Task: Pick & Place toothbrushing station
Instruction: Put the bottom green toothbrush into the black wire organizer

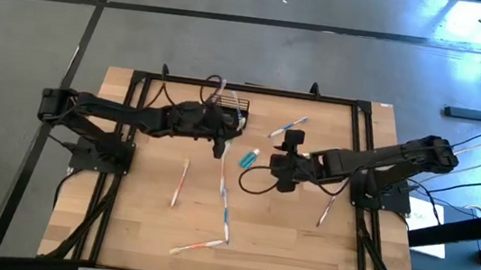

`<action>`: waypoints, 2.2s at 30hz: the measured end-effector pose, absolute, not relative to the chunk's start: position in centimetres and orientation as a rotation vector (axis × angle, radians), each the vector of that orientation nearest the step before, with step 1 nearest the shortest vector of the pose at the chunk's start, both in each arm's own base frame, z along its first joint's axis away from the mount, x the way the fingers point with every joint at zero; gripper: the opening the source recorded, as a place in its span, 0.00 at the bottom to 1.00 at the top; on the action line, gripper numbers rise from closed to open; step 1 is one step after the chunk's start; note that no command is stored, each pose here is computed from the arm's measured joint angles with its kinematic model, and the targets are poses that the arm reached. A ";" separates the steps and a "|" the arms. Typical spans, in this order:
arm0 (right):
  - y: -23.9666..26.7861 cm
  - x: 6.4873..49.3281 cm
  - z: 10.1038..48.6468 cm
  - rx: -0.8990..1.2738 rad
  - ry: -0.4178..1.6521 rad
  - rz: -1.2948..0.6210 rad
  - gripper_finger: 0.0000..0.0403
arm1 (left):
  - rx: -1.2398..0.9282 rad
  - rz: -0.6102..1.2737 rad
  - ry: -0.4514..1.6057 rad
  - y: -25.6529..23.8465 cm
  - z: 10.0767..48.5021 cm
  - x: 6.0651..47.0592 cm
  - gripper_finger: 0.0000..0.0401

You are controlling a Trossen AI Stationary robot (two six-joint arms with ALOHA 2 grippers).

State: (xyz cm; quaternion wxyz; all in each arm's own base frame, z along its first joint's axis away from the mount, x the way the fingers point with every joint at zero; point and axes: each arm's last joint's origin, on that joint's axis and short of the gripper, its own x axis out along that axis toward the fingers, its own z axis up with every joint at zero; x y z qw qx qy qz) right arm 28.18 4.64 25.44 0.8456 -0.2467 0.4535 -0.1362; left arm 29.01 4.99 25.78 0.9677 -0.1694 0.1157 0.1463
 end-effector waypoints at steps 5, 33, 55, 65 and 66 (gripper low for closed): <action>4.4 27.4 23.5 -0.474 1.013 -0.316 0.51 | -0.254 0.369 0.212 5.1 26.6 28.2 0.07; 3.2 22.4 16.3 -0.186 0.939 -0.499 0.51 | -0.129 0.802 0.035 10.6 24.4 23.8 0.06; 3.5 22.9 17.6 -0.057 0.812 -0.449 0.51 | -0.064 0.850 0.035 12.2 22.4 25.2 0.06; 3.5 22.9 17.6 -0.060 0.813 -0.448 0.51 | -0.133 0.946 0.041 12.6 21.2 25.5 0.06; 3.5 22.9 17.6 -0.060 0.813 -0.448 0.51 | -0.145 0.947 0.038 12.6 21.1 25.5 0.06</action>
